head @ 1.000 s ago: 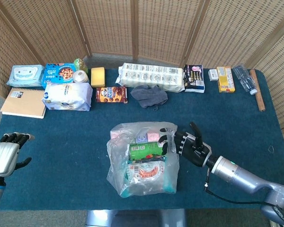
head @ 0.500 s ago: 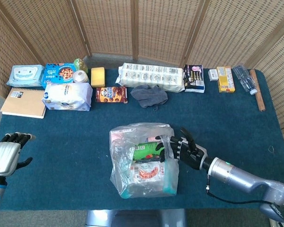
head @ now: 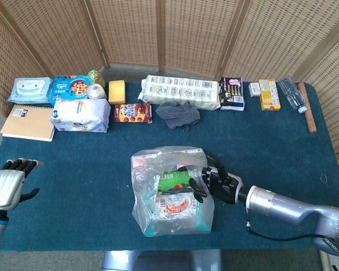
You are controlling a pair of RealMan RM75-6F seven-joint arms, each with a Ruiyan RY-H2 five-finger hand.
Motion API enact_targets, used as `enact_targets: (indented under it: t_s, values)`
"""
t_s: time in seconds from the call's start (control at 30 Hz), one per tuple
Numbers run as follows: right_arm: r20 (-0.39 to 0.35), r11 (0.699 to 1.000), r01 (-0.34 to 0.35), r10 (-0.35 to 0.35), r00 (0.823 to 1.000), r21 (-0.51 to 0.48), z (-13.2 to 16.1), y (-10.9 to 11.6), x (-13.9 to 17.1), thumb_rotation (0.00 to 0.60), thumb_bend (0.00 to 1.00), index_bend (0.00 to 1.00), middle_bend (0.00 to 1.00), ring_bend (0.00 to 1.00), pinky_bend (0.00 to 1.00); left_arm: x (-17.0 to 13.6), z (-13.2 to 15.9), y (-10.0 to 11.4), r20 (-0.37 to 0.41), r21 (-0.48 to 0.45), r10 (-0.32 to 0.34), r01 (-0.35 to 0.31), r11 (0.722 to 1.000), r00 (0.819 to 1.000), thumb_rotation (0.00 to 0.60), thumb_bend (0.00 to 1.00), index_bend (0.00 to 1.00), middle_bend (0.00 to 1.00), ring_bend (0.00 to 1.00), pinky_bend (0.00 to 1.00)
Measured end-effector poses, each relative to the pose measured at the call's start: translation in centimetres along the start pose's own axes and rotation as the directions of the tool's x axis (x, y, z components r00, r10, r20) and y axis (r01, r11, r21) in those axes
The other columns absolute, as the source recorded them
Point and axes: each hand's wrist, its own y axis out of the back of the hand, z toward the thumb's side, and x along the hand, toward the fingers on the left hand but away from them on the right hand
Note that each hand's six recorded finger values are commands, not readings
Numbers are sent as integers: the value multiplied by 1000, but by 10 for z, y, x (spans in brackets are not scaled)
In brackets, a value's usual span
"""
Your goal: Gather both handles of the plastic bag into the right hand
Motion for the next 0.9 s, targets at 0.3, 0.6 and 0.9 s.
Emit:
enact_targets:
  t_s: [0.3, 0.6, 0.9]
  values:
    - [-23, 996, 86, -86, 996, 14, 6, 11, 4, 120, 150, 363, 683, 790, 669, 0, 0, -2, -1, -4, -7, 7, 1000, 1000, 600, 130, 327, 385, 297, 267]
    - [-7, 994, 108, -108, 994, 4, 3, 15, 2, 120, 157, 616, 733, 846, 697, 0, 0, -3, -2, -4, -9, 9, 1000, 1000, 600, 130, 327, 381, 297, 267]
    - [-52, 994, 101, -103, 993, -42, 15, 14, 5, 125, 172, 694, 796, 910, 774, 0, 0, -4, -4, -5, -13, 13, 1000, 1000, 600, 130, 327, 381, 297, 268]
